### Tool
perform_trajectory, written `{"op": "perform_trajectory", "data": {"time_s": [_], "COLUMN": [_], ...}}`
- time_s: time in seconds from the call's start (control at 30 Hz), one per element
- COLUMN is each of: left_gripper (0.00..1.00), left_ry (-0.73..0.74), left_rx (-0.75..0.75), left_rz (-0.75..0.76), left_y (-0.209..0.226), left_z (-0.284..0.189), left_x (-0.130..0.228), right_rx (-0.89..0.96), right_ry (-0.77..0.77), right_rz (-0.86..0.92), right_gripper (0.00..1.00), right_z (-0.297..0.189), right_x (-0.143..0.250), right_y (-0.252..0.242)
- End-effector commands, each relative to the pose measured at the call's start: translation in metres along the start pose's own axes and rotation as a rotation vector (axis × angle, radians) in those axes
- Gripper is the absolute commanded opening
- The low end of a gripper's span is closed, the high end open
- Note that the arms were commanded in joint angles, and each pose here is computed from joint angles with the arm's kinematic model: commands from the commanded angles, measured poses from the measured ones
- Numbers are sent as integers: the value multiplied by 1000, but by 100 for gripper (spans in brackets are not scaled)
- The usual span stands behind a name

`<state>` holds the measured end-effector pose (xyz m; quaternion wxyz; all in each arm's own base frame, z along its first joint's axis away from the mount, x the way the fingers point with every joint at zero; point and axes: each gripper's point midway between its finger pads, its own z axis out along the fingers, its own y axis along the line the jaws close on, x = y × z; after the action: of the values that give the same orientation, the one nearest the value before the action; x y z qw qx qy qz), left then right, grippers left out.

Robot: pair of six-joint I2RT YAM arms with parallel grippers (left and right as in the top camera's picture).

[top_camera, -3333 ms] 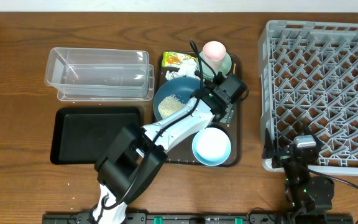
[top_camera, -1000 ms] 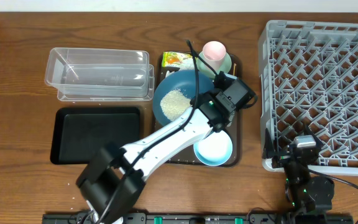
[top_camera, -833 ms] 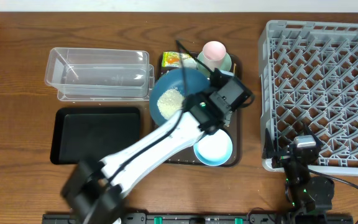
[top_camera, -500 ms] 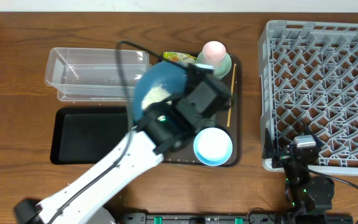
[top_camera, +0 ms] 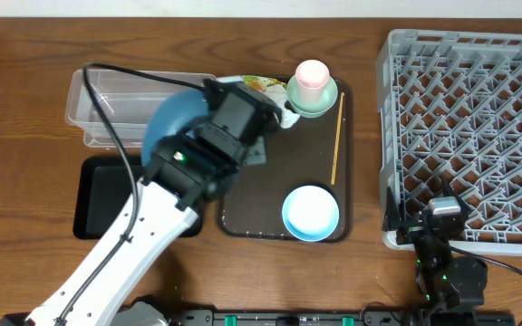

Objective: Sort waste into correct bins and load items into the dishwasher rack
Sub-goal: 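Carry the blue plate left over the black tray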

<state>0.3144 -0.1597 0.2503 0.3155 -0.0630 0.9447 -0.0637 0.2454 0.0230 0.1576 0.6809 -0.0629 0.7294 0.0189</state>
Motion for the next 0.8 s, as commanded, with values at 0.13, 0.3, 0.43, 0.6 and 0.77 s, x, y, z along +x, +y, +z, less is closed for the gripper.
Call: {"op": "perform_trajectory", "data": {"time_s": [0.13, 0.3, 0.43, 0.6, 0.77], "left_gripper": [6, 6, 6, 7, 6], "left_ry": [109, 163, 188, 212, 228], "left_rx": [10, 60, 106, 175, 242], "left_rz": [-169, -279, -324, -352, -405], "left_y": [44, 64, 71, 77, 85], "left_z": [25, 36, 36, 35, 32], "left_x": [4, 3, 0, -4, -9], "right_rx": [20, 20, 20, 20, 20], "right_ry": [3, 3, 3, 3, 3], "right_rz": [-12, -12, -12, -12, -12], "right_gripper": [99, 99, 99, 99, 99], "right_z": [0, 0, 0, 0, 0], "right_x": [1, 1, 1, 1, 1], "right_y": [-5, -5, -5, -5, -5]}}
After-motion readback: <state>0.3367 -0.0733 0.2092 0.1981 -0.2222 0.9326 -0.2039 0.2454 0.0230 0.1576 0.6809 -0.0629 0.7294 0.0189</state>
